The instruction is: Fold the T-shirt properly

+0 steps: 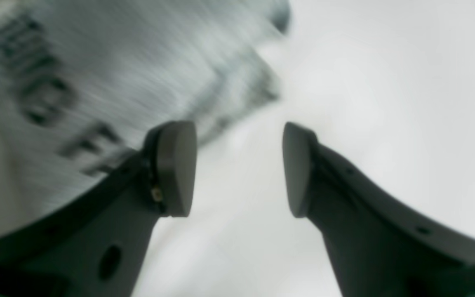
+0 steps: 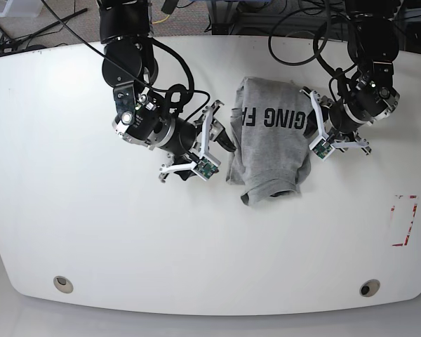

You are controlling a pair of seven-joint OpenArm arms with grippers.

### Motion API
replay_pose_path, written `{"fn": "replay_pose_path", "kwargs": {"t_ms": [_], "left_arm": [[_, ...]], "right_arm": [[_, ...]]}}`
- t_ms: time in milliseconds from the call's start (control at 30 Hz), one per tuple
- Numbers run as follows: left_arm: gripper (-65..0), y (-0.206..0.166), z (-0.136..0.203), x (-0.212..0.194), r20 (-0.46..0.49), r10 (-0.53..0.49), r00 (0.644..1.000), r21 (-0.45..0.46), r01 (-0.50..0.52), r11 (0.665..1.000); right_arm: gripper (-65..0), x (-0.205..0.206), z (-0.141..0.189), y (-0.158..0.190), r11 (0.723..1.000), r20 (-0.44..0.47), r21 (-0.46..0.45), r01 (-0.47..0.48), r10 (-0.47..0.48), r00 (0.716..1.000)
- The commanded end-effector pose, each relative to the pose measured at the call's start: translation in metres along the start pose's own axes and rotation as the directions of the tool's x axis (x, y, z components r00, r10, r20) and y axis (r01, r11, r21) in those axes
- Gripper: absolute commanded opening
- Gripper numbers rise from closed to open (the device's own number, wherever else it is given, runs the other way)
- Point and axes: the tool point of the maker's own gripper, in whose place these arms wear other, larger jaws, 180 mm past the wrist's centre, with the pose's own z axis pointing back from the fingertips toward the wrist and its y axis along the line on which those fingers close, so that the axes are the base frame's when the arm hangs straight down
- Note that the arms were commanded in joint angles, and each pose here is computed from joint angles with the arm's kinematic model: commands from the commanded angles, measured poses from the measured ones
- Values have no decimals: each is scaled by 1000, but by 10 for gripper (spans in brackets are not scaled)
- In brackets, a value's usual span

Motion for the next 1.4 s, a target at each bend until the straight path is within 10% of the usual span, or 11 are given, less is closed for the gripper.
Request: {"fn": "replay_pose_path", "kwargs": {"t_ms": [0, 733, 1100, 1367], "left_arm": [[-489, -17, 2, 3, 34, 35, 999, -26, -35, 999], [-489, -46, -3, -35, -59, 80, 995, -93, -86, 992], [-487, -59, -21, -74, -167, 144, 975, -144, -169, 975], [-489, -44, 2, -21, -17, 71, 997, -81, -72, 994]], "right_arm": [[-338, 33, -1, 10, 998, 107, 55, 23, -29, 994], [-338, -15, -92, -3, 953, 50, 178, 247, -259, 965], [-338, -19, -62, -61, 987, 48, 63, 146, -149, 988], [-338, 12, -37, -59, 1000, 42, 16, 25, -26, 999]]}}
